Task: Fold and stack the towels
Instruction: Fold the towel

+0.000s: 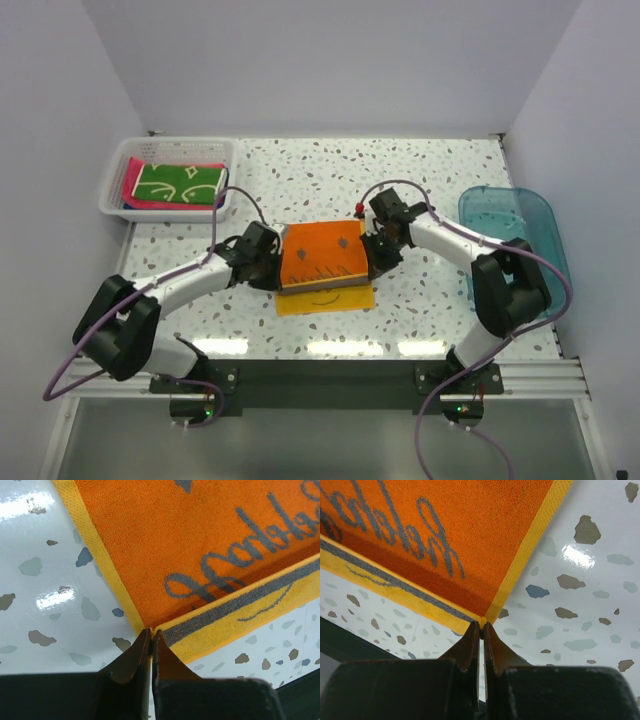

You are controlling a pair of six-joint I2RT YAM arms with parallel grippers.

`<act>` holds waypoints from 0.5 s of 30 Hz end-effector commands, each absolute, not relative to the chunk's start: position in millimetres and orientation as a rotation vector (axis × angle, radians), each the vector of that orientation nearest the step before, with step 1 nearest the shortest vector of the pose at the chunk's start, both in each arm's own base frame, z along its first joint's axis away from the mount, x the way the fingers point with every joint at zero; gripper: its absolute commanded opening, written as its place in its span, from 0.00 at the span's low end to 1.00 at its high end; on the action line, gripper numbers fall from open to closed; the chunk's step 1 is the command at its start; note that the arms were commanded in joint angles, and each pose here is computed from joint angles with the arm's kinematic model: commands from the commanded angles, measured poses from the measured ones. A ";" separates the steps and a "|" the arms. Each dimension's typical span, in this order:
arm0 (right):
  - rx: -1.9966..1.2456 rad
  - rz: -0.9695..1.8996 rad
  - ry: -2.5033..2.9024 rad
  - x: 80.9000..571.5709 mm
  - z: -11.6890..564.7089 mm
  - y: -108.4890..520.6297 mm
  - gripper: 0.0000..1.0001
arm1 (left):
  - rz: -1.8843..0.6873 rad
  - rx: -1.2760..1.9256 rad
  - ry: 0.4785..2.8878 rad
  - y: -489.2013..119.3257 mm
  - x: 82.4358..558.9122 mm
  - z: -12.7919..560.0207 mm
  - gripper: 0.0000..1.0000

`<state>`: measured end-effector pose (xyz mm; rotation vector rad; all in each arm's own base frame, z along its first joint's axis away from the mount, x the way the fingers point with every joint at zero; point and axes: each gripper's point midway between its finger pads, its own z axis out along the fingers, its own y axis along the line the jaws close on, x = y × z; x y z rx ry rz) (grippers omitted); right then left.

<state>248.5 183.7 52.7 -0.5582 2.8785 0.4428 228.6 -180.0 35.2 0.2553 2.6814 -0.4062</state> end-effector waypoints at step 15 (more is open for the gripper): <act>-0.565 0.370 2.872 226.1 49.1 172.2 0.00 | -0.365 0.220 2.688 -161.4 201.9 43.5 0.09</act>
